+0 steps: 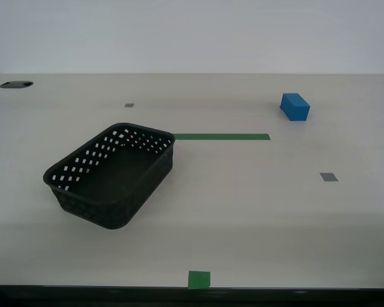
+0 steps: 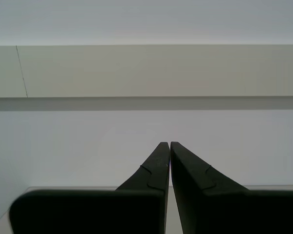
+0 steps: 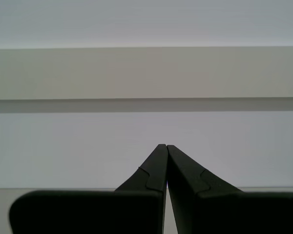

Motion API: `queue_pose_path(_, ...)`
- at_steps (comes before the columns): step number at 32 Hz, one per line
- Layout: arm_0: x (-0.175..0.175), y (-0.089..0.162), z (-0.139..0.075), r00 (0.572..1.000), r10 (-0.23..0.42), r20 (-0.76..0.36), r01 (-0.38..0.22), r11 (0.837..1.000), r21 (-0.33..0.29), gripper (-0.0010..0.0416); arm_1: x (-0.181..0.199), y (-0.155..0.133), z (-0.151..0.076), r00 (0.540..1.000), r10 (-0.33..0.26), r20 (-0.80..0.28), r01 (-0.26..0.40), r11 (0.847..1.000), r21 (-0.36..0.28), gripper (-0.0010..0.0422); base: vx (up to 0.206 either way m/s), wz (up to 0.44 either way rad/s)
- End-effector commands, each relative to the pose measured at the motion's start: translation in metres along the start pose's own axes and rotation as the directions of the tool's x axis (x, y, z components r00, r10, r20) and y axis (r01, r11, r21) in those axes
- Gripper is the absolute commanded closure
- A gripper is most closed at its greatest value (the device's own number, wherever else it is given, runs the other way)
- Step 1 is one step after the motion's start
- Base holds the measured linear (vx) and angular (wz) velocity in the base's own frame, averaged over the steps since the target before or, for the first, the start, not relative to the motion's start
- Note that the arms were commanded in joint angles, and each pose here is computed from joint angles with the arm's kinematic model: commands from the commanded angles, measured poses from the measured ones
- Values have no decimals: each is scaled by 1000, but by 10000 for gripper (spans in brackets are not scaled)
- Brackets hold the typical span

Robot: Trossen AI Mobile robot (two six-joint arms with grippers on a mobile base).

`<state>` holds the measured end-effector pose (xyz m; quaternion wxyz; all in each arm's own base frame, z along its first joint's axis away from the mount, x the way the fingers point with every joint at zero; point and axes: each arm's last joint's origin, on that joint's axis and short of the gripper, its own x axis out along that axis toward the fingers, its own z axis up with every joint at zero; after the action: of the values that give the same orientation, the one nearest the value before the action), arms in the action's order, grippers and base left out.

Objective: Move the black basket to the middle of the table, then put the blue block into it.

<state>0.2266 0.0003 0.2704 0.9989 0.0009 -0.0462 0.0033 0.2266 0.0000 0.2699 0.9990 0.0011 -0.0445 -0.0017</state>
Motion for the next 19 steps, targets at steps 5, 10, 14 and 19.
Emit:
queue_pose_path(5,0,0,1,1000,0,3,0,1000,0,405,1,0,3,1000,-1,10,1,1000,1,412,0,0)
queue_pose_path(10,0,0,1,1000,0,4,0,1000,0,405,1,0,3,1000,-1,10,1,1000,1,412,0,0)
queue_pose_path(14,0,0,1,1000,0,4,0,1000,0,405,1,0,3,1000,-1,9,1,1000,0,412,0,0)
queue_pose_path(19,0,0,0,1000,0,3,0,1000,1,405,1,-1,3,1000,-14,6,15,1000,-11,412,0,0)
